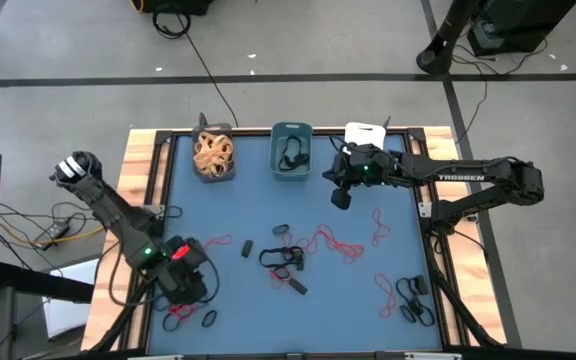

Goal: Sort rubber bands into baskets
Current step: Put the black rubber band into the blue bin

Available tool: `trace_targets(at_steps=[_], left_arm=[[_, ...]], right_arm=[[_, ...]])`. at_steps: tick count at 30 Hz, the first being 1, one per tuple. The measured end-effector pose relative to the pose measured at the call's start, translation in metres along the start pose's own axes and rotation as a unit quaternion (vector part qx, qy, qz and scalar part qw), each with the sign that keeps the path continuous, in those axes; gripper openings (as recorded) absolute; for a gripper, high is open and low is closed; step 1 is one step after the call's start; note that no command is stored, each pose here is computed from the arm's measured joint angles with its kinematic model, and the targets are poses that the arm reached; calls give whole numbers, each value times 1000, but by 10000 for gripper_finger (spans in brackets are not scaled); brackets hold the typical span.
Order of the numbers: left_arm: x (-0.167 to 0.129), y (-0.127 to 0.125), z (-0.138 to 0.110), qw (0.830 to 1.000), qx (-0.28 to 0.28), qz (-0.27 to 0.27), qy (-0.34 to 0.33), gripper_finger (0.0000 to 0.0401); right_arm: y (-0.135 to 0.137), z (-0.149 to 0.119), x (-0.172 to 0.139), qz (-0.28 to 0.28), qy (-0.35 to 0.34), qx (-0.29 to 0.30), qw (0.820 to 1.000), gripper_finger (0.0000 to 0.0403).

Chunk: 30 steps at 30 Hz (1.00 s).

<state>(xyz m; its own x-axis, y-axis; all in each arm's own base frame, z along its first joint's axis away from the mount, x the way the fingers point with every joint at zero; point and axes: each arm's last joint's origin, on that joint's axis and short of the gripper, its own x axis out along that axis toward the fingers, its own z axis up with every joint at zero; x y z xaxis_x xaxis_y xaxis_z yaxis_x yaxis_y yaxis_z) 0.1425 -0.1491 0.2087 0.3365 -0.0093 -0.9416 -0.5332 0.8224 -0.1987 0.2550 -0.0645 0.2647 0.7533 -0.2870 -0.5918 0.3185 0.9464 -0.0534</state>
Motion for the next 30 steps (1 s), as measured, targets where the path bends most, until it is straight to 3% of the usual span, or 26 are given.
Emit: trace_targets(at_steps=[10, 17, 25, 28, 30], left_arm=[[14, 12, -32, 998, -50, 13, 26, 156], [38, 26, -43, 998, -56, -4, 43, 156], [52, 42, -48, 993, -101, 25, 64, 155], [51, 41, -48, 992, -103, 20, 66, 131], [50, 38, -48, 992, -105, 11, 71, 95]], right_arm=[[0, -3, 0, 0, 15, -3, 1000, 28], [0, -3, 0, 1, 15, 8, 1000, 28], [0, -3, 0, 1, 15, 15, 1000, 28], [0, -3, 0, 1, 15, 15, 1000, 26], [0, -3, 0, 1, 15, 15, 1000, 24]])
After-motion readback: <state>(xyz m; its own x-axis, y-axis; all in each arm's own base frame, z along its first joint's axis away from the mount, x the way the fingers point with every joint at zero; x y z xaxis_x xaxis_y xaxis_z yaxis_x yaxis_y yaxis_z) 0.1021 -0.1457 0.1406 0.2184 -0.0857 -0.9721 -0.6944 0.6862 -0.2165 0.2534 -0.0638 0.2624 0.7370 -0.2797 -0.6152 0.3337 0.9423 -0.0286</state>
